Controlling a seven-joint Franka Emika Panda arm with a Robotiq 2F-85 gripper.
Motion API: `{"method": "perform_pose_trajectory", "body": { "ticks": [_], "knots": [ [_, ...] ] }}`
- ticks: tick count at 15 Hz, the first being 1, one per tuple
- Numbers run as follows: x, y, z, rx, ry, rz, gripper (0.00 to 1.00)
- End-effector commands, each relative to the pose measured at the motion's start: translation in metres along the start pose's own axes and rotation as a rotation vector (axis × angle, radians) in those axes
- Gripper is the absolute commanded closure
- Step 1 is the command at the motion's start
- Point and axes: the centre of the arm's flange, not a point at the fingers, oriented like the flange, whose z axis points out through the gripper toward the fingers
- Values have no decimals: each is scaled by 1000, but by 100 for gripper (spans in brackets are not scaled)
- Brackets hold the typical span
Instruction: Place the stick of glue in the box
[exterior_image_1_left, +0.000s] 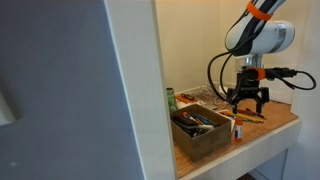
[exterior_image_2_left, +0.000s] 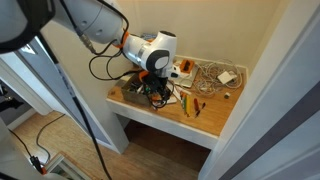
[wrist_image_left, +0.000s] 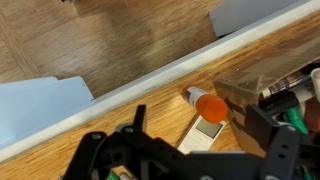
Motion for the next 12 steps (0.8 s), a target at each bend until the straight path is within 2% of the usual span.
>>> {"method": "perform_pose_trajectory", "body": {
  "ticks": [1,7,12],
  "knots": [
    [30,-2,7,38,-52,53,0],
    [58,1,25,93,-187,130,0],
    [75,4,44,120,-264,187,0]
  ]
}}
